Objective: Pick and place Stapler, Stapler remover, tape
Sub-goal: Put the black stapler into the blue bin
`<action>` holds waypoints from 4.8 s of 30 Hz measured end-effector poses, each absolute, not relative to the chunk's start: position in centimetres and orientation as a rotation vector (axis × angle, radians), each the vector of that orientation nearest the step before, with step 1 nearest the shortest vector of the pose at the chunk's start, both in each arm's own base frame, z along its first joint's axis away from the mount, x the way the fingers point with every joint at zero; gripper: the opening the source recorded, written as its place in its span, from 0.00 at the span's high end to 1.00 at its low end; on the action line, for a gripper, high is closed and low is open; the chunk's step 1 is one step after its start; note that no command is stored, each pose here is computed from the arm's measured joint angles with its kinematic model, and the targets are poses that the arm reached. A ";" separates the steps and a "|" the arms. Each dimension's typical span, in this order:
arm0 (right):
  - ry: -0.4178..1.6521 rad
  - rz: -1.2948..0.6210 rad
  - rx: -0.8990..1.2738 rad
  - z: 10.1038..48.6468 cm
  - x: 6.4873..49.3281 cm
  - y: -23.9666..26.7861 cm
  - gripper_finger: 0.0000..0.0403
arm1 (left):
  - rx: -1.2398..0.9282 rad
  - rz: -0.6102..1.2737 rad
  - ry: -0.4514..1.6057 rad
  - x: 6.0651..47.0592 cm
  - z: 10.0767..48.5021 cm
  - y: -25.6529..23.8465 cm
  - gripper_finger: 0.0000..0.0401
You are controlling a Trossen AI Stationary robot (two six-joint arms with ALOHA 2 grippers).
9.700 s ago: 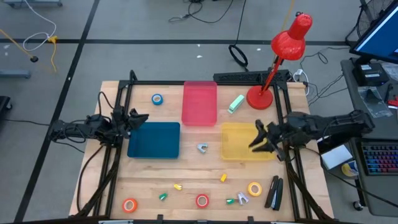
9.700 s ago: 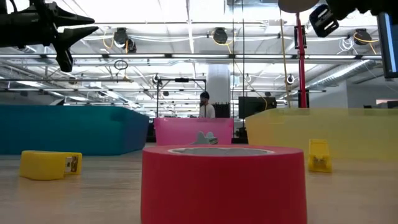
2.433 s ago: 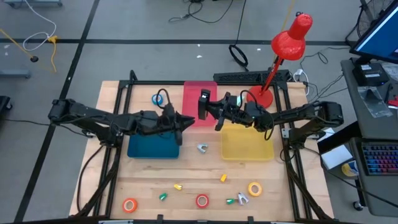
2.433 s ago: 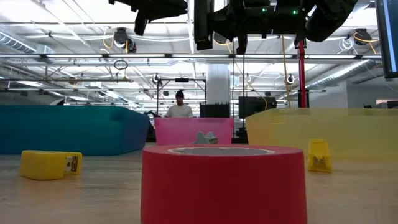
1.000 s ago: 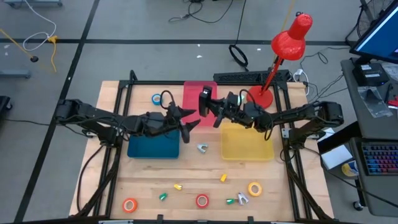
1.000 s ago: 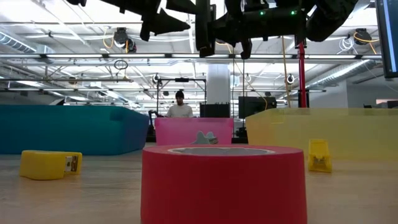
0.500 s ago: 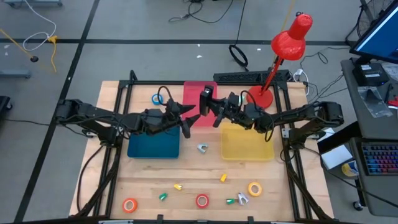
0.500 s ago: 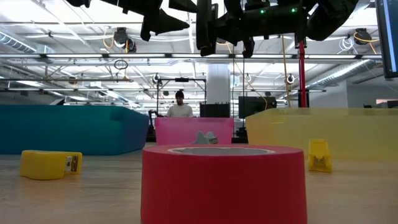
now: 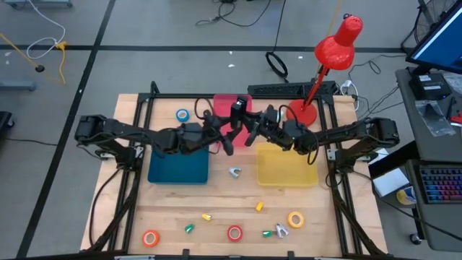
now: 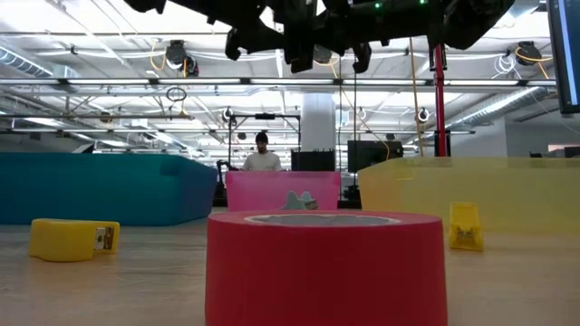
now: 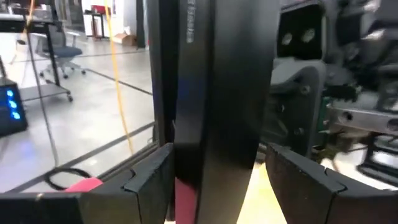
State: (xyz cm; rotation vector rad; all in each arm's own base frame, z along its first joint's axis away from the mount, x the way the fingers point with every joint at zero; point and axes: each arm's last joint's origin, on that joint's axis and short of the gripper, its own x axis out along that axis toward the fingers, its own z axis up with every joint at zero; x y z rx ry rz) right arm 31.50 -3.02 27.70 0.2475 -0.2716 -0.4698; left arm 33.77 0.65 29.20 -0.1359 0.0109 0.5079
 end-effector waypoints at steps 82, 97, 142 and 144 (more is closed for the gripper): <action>-0.337 -0.363 0.329 29.5 30.5 -1.5 0.33 | -0.168 0.617 -0.001 33.1 30.4 -1.6 0.65; -0.307 -0.357 0.371 29.1 30.6 -1.5 0.34 | -0.151 0.623 0.018 33.2 30.1 -1.6 0.65; -0.310 -0.411 0.193 29.6 30.4 -1.4 0.22 | -0.156 0.617 0.059 33.1 29.7 -1.7 0.65; -0.309 -0.419 0.194 29.7 30.3 -1.4 0.22 | -0.155 0.619 0.061 33.1 29.6 -1.6 0.65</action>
